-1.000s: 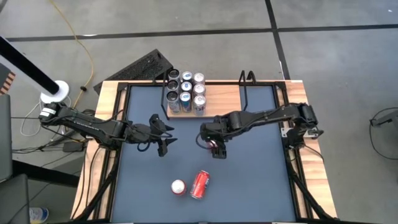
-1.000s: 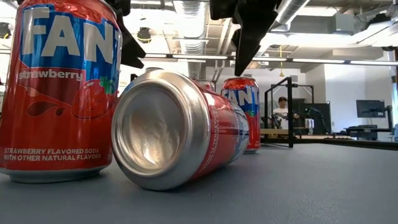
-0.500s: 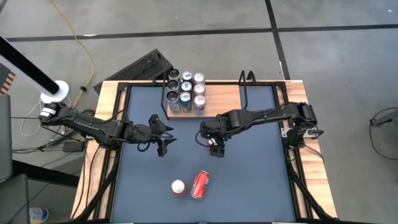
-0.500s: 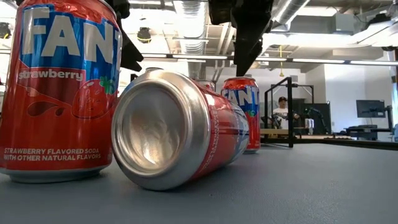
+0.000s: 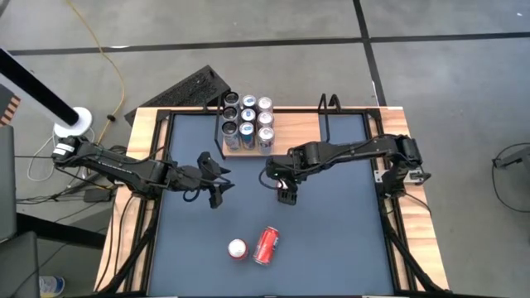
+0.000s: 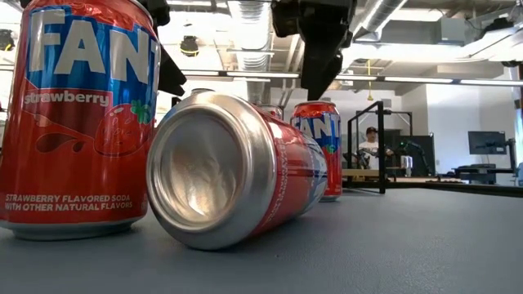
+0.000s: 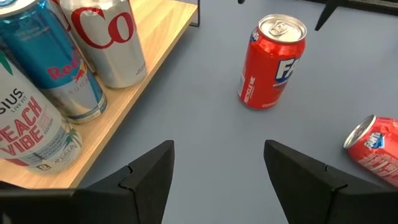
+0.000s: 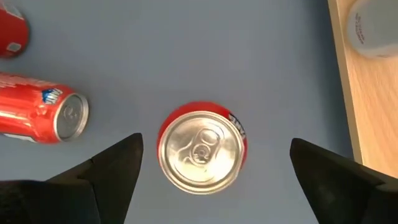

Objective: Place canned beverage on shelf
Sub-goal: Put the top red soda can on the shelf

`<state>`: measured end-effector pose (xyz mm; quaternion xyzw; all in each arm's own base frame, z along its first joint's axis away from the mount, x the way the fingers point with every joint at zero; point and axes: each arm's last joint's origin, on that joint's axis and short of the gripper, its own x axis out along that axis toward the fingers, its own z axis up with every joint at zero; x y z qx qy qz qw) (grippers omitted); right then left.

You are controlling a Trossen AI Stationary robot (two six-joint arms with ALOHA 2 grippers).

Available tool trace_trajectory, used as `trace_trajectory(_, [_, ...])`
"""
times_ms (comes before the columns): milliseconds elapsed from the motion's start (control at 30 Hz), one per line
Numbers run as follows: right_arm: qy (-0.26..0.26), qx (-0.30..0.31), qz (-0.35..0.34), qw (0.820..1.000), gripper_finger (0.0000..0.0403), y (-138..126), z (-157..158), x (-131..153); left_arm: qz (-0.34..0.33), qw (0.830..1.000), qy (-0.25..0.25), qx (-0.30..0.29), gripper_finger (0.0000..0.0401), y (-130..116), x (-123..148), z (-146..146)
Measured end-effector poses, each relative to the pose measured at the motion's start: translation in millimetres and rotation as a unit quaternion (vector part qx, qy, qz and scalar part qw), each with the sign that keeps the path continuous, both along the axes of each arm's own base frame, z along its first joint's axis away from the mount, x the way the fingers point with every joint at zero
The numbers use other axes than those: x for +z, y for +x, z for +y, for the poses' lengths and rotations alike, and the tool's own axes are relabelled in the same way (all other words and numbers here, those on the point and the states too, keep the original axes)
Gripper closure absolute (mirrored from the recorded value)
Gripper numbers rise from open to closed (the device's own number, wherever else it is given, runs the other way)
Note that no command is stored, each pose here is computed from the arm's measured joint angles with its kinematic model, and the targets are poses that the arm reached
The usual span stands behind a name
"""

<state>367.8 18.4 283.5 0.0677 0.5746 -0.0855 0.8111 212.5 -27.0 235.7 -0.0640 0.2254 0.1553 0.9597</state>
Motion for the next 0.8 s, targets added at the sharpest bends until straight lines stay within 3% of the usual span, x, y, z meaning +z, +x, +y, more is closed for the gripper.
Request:
trace_trajectory(200, [0.0, 0.0, 0.013, 1.0, 0.0016, -1.4, -0.4, -18.6, 0.007, 1.0, 0.002, 0.001, 0.0163, -0.7, -1.1, 0.2])
trace_trajectory(500, [0.024, 0.014, 0.012, 1.0, 0.0016, -0.7, 1.0, -21.5, 0.006, 1.0, 0.007, 0.012, 0.0163, -0.9, -1.1, 0.9])
trace_trajectory(800, [0.033, 0.038, 0.051, 0.997, 0.0016, 13.1, 2.6, -52.3, 0.01, 1.0, 0.007, 0.013, 0.0163, -1.3, -1.7, 1.0])
